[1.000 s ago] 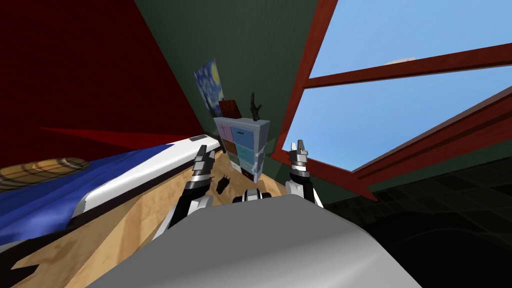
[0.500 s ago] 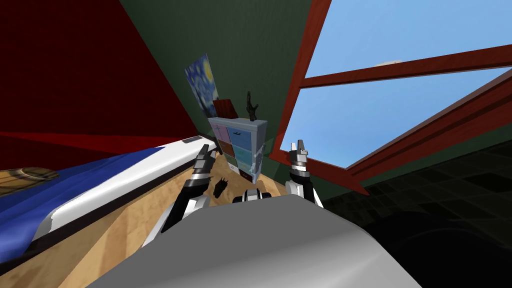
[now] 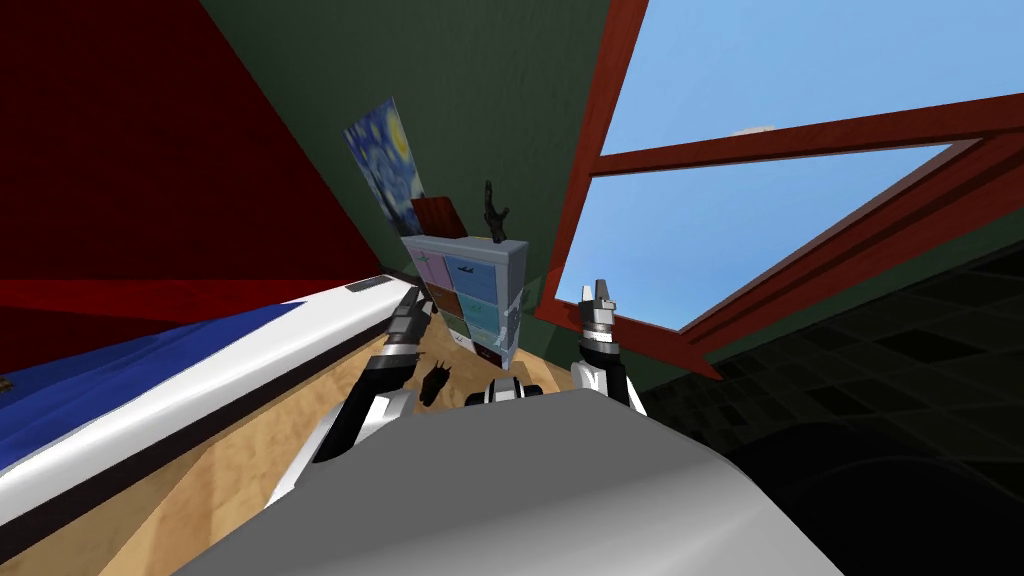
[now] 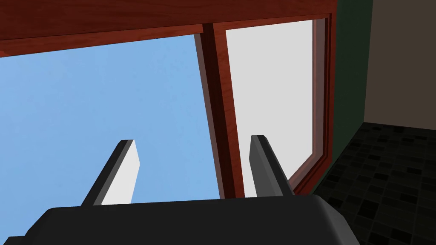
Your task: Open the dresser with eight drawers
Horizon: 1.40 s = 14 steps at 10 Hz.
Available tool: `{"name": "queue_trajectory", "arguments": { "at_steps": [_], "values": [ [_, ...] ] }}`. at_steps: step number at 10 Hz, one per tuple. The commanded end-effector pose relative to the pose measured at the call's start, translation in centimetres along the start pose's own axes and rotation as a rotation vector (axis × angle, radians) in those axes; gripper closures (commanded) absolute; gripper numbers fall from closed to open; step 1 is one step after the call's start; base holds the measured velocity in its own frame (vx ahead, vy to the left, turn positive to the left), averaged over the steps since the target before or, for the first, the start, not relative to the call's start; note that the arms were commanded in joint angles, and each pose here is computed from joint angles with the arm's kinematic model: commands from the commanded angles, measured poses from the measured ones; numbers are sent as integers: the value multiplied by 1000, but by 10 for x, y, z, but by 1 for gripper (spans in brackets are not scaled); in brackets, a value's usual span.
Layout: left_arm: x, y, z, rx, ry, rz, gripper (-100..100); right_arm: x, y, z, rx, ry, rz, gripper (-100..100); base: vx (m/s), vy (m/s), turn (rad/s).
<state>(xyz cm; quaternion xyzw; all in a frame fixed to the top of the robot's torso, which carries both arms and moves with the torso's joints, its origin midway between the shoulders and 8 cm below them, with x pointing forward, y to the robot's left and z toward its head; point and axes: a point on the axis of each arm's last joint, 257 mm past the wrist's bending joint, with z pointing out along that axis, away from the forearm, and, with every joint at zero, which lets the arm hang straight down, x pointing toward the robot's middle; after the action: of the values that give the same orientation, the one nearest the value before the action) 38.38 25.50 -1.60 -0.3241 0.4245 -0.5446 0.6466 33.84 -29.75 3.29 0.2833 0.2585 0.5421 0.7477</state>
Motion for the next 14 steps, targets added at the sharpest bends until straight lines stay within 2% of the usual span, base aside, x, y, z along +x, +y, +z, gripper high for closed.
{"name": "queue_trajectory", "arguments": {
  "at_steps": [1,8,14],
  "values": [
    [-1,3,2,-33,7,-4,-100,0,0,0,0,0,0,0,26,3,-102],
    [-1,16,5,-121,33,0,-100,0,0,0,0,0,0,0,35,7,-98],
    [-2,39,2,-233,76,34,-100,0,0,0,0,0,0,0,36,9,-115]
  ]
}}
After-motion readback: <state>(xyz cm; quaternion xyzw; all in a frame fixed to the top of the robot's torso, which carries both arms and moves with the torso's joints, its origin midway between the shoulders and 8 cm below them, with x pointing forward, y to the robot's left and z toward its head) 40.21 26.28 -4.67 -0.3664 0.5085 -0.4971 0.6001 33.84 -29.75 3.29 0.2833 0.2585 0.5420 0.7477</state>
